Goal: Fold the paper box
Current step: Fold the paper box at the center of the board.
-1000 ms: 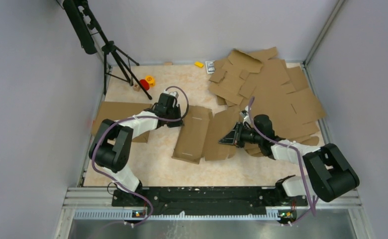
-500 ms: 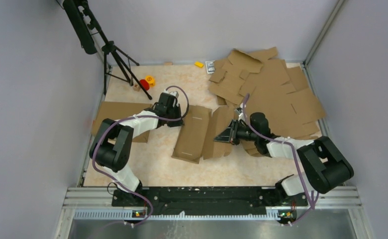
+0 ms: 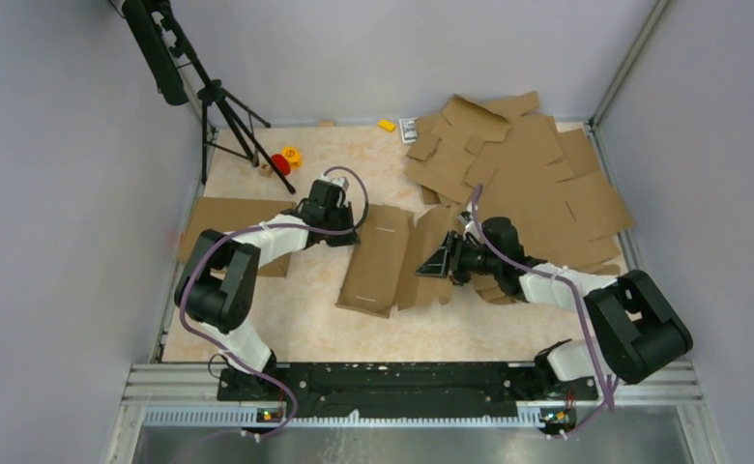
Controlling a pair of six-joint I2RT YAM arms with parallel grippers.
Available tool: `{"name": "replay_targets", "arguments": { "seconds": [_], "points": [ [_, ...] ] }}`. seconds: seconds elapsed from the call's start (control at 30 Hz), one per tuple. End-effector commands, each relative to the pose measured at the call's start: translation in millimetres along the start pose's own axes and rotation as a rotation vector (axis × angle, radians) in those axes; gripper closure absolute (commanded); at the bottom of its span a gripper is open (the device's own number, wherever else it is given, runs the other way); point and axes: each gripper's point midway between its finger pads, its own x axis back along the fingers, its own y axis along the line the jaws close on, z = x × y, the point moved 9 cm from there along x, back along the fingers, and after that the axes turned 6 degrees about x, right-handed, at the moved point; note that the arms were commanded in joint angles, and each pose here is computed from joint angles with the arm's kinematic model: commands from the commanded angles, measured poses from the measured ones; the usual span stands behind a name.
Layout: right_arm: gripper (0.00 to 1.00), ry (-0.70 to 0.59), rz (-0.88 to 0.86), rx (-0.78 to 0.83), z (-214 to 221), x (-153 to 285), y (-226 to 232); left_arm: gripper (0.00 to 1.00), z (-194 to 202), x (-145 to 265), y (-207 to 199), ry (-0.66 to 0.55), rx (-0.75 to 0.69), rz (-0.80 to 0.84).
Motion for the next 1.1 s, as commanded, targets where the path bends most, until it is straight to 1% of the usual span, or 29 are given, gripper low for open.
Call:
{"name": "replay_targets", "arguments": {
  "seconds": [0.0,0.1,0.27,0.4,0.53,0.57,0.63,0.7,0.73,0.8,0.87,1.0,1.07],
  "points": [
    [0.45,-0.010,0.187,0.046,3,7,-8,1.00,24,-1,-20,0.160,0.012,0.120],
    [0.35,-0.021,0.230,0.067,0,14,-3,1.00,26,-2,-20,0.167,0.019,0.120],
    [0.17,-0.042,0.198,0.071,-2,19,6,1.00,31,-1,-20,0.187,0.038,0.131],
    [0.08,-0.057,0.203,0.077,-7,30,12,0.99,32,10,-21,0.169,0.039,0.119],
    [0.07,-0.053,0.242,0.076,-11,43,10,0.99,35,15,-22,0.170,0.051,0.119],
    [0.09,-0.044,0.248,0.075,-13,45,9,0.99,37,15,-23,0.174,0.053,0.119],
    [0.15,-0.016,0.276,0.081,-15,48,9,0.99,40,16,-26,0.183,0.057,0.117],
    [0.16,0.002,0.310,0.094,-16,52,10,0.99,44,18,-30,0.186,0.060,0.113],
    [0.15,0.006,0.326,0.103,-16,55,10,0.99,46,19,-32,0.186,0.063,0.107],
    [0.08,0.009,0.375,0.121,-18,64,9,0.99,50,22,-35,0.182,0.060,0.093],
    [0.04,-0.005,0.435,0.136,-22,77,6,0.99,51,24,-36,0.173,0.057,0.075],
    [0.03,0.000,0.540,0.165,-26,96,5,0.99,50,24,-35,0.166,0.053,0.059],
    [0.03,-0.007,0.571,0.185,-29,101,7,0.97,49,25,-37,0.168,0.050,0.060]
  ]
}}
